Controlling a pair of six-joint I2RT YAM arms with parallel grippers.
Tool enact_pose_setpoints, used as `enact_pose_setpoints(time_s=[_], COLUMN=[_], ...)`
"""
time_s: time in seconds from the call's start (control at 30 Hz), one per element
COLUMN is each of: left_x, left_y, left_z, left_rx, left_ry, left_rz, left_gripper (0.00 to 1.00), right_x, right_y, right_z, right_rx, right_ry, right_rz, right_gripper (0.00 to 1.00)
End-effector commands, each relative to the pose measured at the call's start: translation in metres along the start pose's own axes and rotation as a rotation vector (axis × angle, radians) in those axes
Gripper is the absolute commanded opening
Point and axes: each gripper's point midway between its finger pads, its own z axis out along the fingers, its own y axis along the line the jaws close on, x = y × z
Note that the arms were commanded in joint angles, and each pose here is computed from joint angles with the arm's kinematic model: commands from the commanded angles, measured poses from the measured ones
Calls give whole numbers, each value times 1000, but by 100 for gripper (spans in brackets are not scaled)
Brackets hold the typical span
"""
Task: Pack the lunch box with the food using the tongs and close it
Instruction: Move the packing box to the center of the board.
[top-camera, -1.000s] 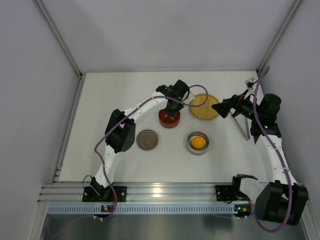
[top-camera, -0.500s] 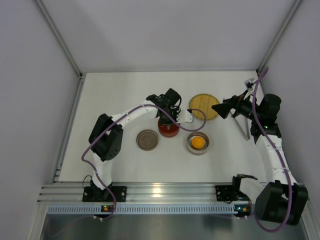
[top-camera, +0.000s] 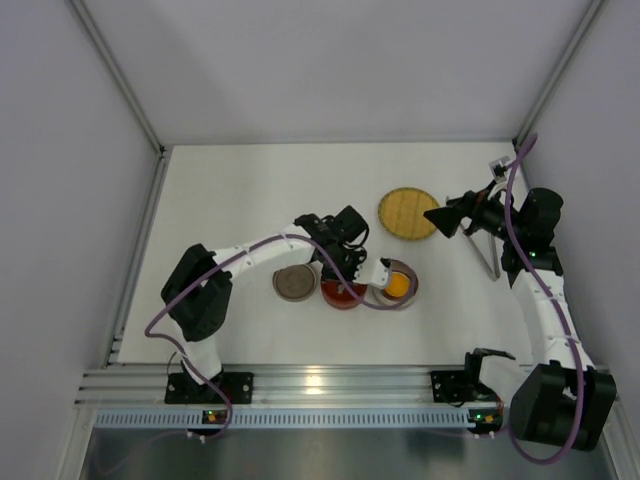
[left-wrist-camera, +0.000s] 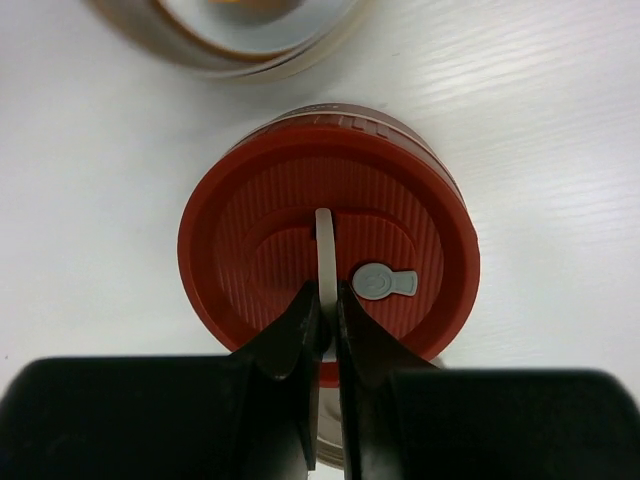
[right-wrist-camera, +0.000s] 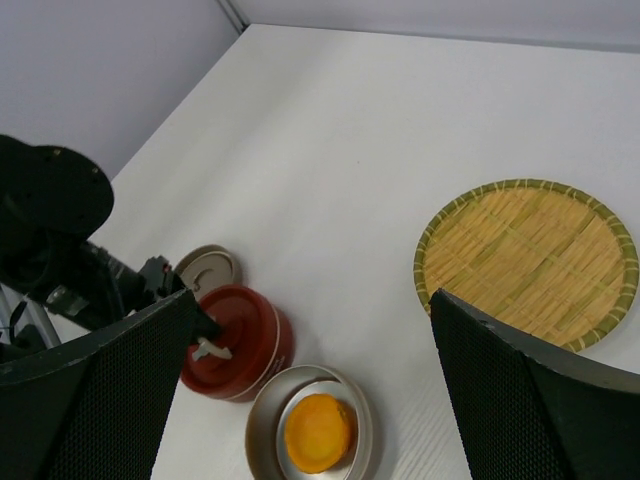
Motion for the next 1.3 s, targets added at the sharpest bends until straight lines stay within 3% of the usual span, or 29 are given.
enact_pose_setpoints(time_s=[0.0,0.13,0.4,0.47,0.87,0.97,1.1,1.17,1.2,1.27], left_x=[-1,-7,-10,-9,-40,-45,-51,-55,-56,-58], left_y=[-65,-91,-114,-117,-63,-46,-54,-69,-74,-97], left_z=[10,3,-21,-25,-48,-46,-56,-67,-72,-85], left_rx=[171,169,155,152,-126,-192,-133,-61,-38,63], left_ry=[6,-4,-26,-24,-123,-131,-145,-172,-183,-197], left_rz=[9,29,14,2,-38,-64,-27,-2,20,33], left_gripper=[9,11,35,37,41,41,39,33,20,13], right_x=[-13,-13,-15,-13,-9,-8,-7,-7,-6,-5], right_y=[4,5,8,7,5,5,5,5,4,4], right_z=[-7,-8,-9,-9,-8,-9,-10,-10,-10,-10], right_rx=[0,1,3,1,1,7,9,12,14,16], right_ry=[-18,-22,-26,-26,-30,-27,-21,-19,-19,-18], right_rz=[-39,-44,-41,-35,-18,-26,-42,-45,-46,-42], right_gripper=[99,99,99,99,99,99,99,100,99,99])
